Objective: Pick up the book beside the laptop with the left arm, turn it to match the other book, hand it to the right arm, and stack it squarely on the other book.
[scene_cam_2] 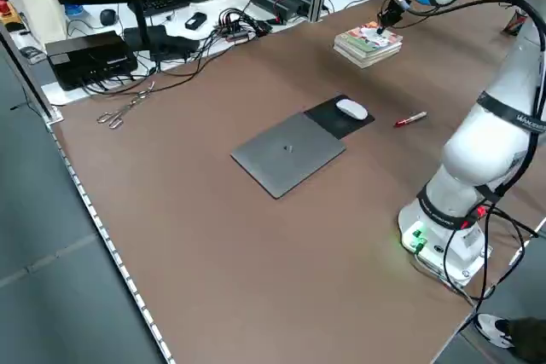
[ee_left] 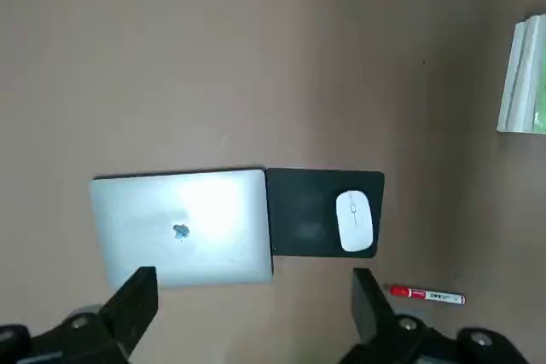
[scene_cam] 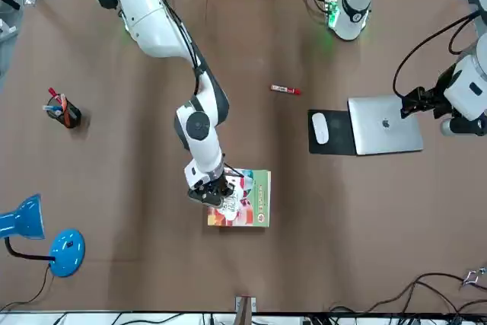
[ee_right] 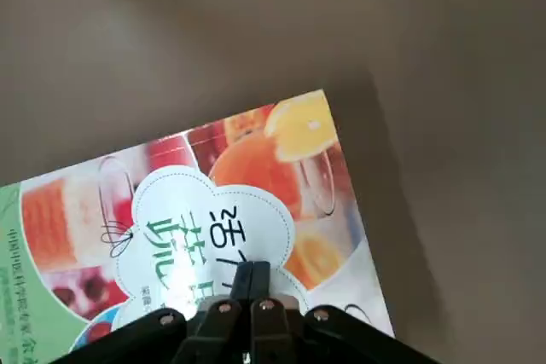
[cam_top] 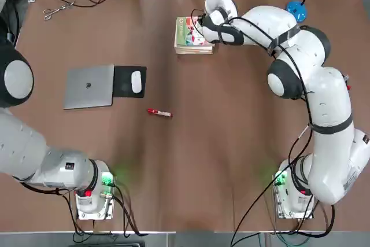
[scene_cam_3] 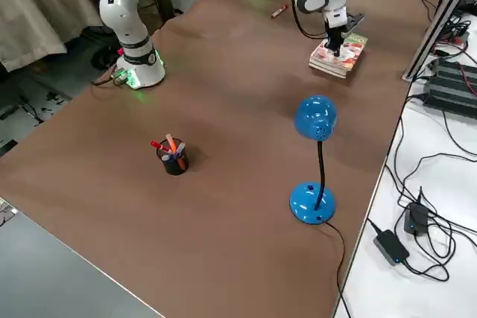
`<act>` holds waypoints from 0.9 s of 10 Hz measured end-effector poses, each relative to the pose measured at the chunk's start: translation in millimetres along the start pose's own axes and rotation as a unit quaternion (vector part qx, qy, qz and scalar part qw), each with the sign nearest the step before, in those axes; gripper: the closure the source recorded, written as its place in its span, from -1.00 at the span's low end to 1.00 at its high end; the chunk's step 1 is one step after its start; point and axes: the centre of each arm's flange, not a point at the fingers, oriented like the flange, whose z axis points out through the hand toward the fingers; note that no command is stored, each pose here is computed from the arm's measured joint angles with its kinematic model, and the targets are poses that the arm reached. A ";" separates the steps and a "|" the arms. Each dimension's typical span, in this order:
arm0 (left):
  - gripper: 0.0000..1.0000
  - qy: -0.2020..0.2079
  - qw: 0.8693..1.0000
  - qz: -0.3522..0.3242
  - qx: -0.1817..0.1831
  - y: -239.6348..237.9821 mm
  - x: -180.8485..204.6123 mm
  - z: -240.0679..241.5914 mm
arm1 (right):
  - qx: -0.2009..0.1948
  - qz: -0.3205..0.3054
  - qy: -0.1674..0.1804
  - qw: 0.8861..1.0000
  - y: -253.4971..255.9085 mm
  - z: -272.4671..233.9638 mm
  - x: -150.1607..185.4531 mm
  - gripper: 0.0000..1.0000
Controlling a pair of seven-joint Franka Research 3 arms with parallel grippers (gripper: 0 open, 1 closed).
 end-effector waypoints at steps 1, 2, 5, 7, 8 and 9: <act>-1.00 0.000 1.000 0.000 0.000 -0.1 0.2 0.5 | 0.000 -0.002 0.000 1.000 -2.3 -0.1 -2.9 0.98; -1.00 -0.001 1.000 0.000 0.000 -0.5 0.4 0.8 | 0.000 -0.004 -0.001 1.000 -3.7 0.0 -5.1 0.98; -1.00 -0.001 1.000 -0.002 0.000 -2.3 0.6 0.9 | -0.001 -0.006 -0.002 1.000 -5.2 0.1 -9.3 0.98; -1.00 -0.001 1.000 -0.002 0.000 -2.4 0.7 1.1 | -0.001 -0.007 -0.003 1.000 -6.0 0.1 -11.1 0.98; -1.00 -0.001 1.000 -0.002 0.000 -2.5 1.0 1.7 | -0.001 -0.008 -0.003 1.000 -6.4 0.1 -12.2 0.98; -1.00 -0.002 1.000 -0.003 0.000 -3.0 1.4 2.4 | -0.002 -0.009 -0.003 1.000 -7.0 0.0 -13.4 0.98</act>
